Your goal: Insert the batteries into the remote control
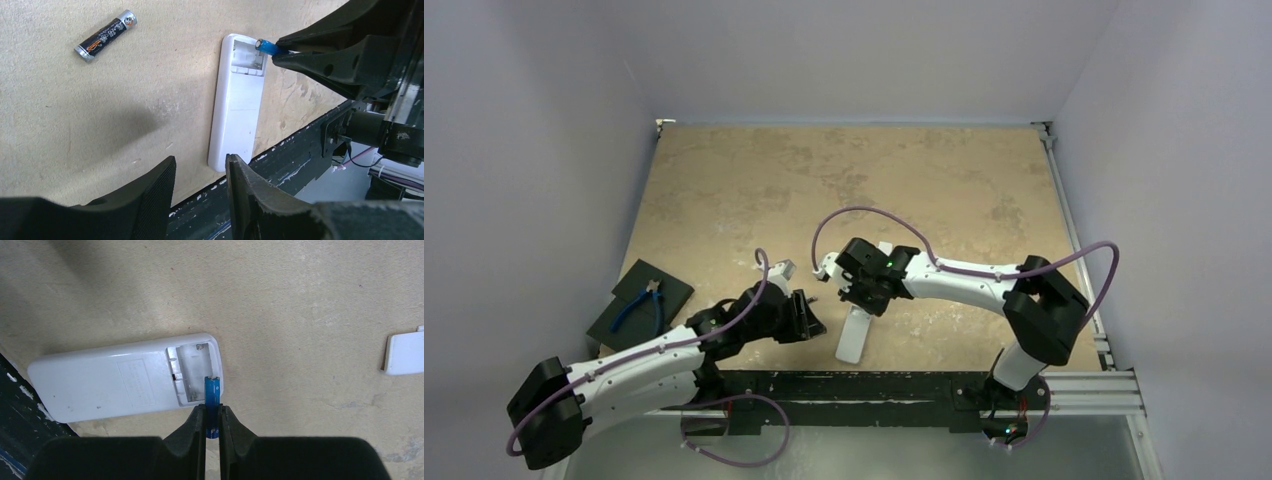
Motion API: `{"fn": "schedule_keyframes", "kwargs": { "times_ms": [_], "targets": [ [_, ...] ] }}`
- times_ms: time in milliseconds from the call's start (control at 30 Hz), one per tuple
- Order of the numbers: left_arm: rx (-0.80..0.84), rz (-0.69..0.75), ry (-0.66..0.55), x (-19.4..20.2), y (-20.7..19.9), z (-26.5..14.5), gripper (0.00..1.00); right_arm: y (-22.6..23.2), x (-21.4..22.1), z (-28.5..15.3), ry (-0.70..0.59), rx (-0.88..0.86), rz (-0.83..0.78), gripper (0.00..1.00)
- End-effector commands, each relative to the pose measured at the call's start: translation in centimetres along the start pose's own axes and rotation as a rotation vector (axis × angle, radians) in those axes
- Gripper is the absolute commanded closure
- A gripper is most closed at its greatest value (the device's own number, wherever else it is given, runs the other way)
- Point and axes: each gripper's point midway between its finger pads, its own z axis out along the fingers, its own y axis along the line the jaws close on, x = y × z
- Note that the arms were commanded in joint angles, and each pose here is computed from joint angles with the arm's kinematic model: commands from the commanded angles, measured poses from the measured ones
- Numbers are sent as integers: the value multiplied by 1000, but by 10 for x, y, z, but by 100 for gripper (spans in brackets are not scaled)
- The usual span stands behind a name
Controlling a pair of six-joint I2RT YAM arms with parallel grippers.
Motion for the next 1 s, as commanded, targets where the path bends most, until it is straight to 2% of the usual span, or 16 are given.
{"fn": "schedule_keyframes", "kwargs": {
  "times_ms": [0,967],
  "targets": [
    [31,1,-47,-15,-14,-6,58,-2,-15,-4,-42,-10,-18,90],
    [26,2,-37,-13,-12,-3,57,4,-22,8,-44,-50,-37,83]
  ]
}}
